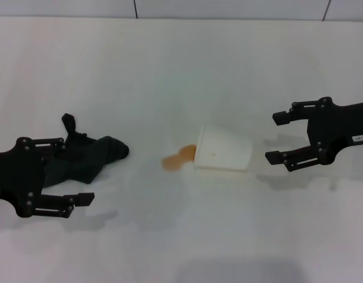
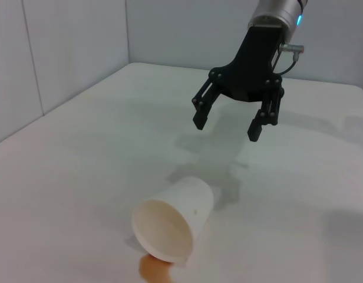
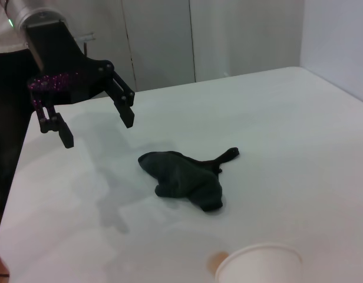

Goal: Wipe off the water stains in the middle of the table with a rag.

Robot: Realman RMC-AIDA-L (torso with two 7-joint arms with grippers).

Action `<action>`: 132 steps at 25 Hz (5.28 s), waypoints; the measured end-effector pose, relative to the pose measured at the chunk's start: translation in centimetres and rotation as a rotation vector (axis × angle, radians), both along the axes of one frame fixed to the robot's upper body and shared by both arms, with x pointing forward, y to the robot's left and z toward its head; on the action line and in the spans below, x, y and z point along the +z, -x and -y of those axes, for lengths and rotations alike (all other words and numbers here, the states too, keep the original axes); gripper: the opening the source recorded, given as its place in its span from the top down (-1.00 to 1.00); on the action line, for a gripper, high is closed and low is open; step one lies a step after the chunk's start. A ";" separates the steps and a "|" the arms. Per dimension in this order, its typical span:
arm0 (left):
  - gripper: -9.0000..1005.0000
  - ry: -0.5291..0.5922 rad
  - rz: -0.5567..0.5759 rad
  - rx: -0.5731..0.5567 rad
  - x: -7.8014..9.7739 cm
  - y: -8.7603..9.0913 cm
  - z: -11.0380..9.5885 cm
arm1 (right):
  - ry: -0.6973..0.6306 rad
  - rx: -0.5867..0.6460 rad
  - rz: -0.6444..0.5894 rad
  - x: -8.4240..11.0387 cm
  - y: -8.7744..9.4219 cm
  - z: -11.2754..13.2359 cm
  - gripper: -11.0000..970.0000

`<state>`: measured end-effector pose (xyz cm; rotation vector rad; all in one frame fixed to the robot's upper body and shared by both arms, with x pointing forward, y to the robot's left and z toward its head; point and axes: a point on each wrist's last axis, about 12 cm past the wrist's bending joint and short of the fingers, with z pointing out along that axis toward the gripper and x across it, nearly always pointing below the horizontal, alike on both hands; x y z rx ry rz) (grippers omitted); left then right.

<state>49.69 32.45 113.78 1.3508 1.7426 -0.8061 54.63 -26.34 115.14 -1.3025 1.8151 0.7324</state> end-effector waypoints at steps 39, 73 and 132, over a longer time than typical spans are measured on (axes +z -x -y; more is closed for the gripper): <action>-0.61 -0.015 -0.016 -0.008 -0.4 0.1 0.2 | 0.221 0.001 -0.065 0.6 -3.2 -7.1 -0.74; -0.61 -0.002 -0.023 -0.022 -1.0 0.3 1.0 | 0.643 0.048 -0.145 1.1 -5.8 -16.2 -0.75; -0.60 0.019 -0.024 -0.016 -1.3 0.6 1.2 | 0.282 -0.054 -0.063 2.3 -5.0 -9.2 -0.32</action>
